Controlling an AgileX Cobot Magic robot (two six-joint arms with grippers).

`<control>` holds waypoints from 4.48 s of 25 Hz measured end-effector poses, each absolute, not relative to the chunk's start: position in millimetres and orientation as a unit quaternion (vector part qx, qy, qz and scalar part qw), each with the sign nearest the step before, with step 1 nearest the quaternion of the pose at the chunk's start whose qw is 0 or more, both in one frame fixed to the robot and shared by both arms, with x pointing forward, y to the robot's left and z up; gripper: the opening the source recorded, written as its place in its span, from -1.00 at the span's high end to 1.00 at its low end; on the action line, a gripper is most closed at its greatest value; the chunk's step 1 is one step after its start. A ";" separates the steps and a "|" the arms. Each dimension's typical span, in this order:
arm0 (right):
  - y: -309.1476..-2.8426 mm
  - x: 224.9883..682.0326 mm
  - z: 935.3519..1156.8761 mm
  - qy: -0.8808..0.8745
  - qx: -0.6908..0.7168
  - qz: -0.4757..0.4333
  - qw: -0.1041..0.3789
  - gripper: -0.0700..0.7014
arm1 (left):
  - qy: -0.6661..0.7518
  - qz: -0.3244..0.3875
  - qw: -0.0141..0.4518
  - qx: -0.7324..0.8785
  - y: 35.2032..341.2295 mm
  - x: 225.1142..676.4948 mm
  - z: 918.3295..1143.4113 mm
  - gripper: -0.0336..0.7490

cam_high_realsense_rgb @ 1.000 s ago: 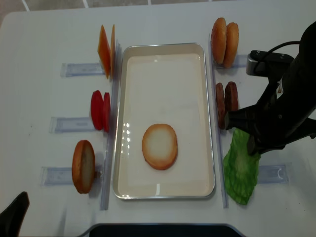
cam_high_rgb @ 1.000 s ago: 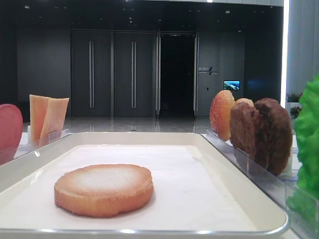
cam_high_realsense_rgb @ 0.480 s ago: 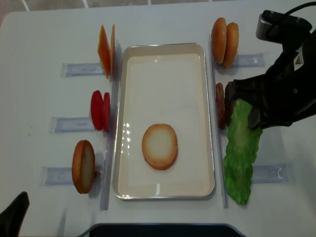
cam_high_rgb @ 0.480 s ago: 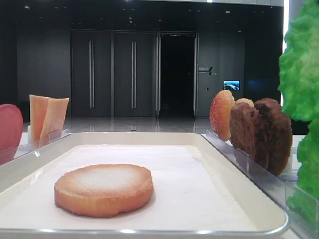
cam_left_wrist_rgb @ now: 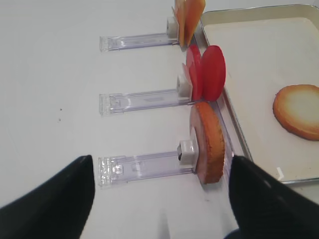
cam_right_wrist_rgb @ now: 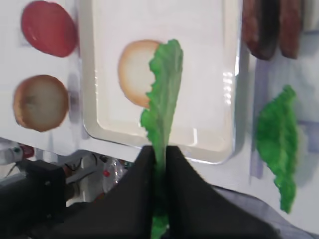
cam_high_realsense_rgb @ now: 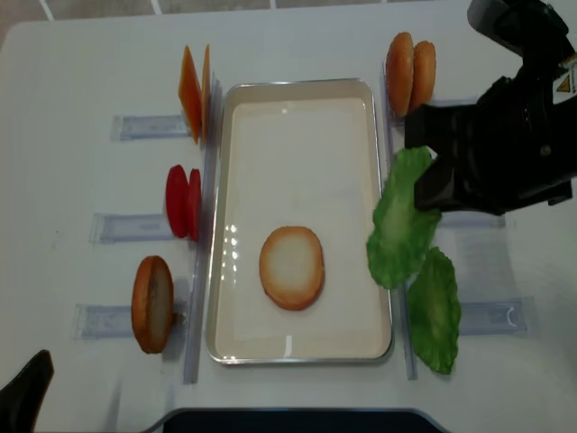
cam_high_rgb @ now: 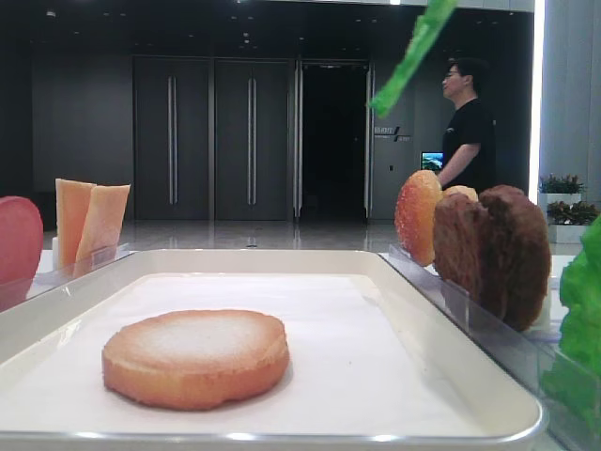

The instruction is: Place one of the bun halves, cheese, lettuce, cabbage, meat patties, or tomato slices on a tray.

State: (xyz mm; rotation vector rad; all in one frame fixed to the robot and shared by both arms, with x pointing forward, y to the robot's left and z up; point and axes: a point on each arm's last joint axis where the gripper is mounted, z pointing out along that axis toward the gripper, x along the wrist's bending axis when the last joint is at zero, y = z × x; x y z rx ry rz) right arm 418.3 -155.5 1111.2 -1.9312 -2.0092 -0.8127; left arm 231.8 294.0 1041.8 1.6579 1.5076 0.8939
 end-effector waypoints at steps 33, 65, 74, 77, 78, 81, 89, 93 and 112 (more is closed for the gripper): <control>-26.5 465.1 1007.4 -0.691 -0.585 -0.347 0.245 0.68 | 0.584 0.346 0.356 0.642 294.0 231.8 1041.8 -0.73; -35.2 473.4 978.4 -0.743 -0.574 -0.287 0.189 0.68 | 0.589 0.343 0.359 0.637 294.0 231.8 1041.8 -0.73; -40.3 474.3 974.3 -0.752 -0.582 -0.264 0.164 0.68 | 0.589 0.343 0.359 0.637 294.0 231.8 1041.8 -0.73; -42.2 474.8 973.0 -0.752 -0.588 -0.255 0.156 0.68 | 0.589 0.343 0.359 0.637 294.0 231.8 1041.8 -0.73; -42.8 475.0 972.6 -0.753 -0.589 -0.253 0.153 0.68 | 0.589 0.343 0.359 0.637 294.0 231.8 1041.8 -0.73; -44.1 475.3 971.7 -0.753 -0.592 -0.247 0.146 0.68 | 0.589 0.343 0.359 0.637 294.0 231.8 1041.8 -0.73; -45.1 475.6 971.1 -0.757 -0.590 -0.244 0.140 0.57 | 0.589 0.343 0.359 0.637 294.0 231.8 1041.8 -0.73; -45.2 475.7 971.0 -0.753 -0.595 -0.243 0.141 0.10 | 0.589 0.343 0.359 0.637 294.0 231.8 1041.8 -0.73; -51.3 488.6 1004.3 -0.767 -0.618 -0.154 0.078 -0.46 | 0.589 0.343 0.359 0.637 294.0 231.8 1041.8 -0.73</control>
